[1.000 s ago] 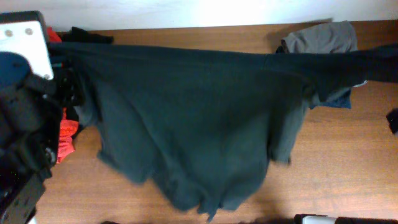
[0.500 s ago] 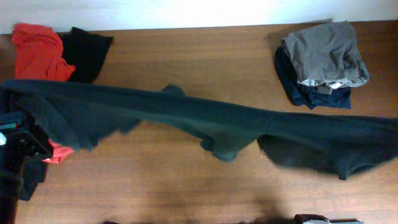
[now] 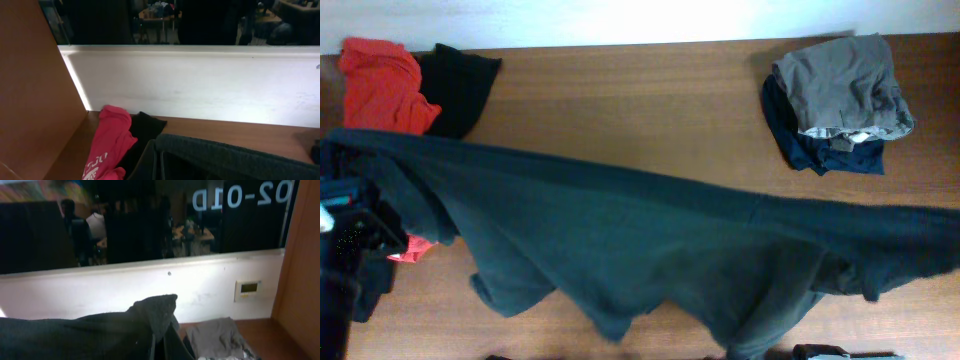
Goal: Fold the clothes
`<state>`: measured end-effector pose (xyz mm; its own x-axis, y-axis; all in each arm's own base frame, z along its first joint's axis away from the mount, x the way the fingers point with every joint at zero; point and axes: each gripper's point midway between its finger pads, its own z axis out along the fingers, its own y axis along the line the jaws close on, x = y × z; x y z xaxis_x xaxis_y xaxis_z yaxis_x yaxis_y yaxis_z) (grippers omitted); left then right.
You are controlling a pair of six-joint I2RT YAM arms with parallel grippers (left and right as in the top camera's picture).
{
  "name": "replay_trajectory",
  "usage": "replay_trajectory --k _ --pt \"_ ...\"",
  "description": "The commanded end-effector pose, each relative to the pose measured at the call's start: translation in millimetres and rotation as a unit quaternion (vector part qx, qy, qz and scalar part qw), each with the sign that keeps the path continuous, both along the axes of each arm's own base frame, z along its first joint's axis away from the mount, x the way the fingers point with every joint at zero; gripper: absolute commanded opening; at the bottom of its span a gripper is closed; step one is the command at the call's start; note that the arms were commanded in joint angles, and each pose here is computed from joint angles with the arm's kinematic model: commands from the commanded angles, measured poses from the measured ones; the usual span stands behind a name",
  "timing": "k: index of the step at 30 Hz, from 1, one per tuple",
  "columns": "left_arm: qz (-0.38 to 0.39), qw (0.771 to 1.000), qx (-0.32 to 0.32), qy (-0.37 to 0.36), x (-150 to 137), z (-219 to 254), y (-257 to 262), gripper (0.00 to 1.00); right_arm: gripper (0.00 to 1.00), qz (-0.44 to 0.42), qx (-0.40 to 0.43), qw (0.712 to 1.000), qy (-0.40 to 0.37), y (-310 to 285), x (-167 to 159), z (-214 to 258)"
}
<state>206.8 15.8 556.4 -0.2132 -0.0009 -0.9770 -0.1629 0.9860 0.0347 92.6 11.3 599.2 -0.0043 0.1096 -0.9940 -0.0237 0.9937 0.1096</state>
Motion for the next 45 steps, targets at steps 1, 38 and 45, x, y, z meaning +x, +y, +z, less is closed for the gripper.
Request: replay_trajectory --k 1,38,45 --pt "0.056 0.998 0.025 0.022 19.8 -6.8 12.8 0.00 0.04 -0.065 0.007 0.997 0.046 -25.6 40.9 -9.5" --pt "0.131 0.939 0.104 0.302 369.7 -326.5 3.6 0.00 0.04 -0.003 0.043 0.890 0.455 -46.2 468.8 -358.5" --pt "0.132 0.950 0.094 0.267 423.7 -389.0 -4.3 0.00 0.04 0.013 0.039 0.896 0.441 -35.1 522.4 -422.0"
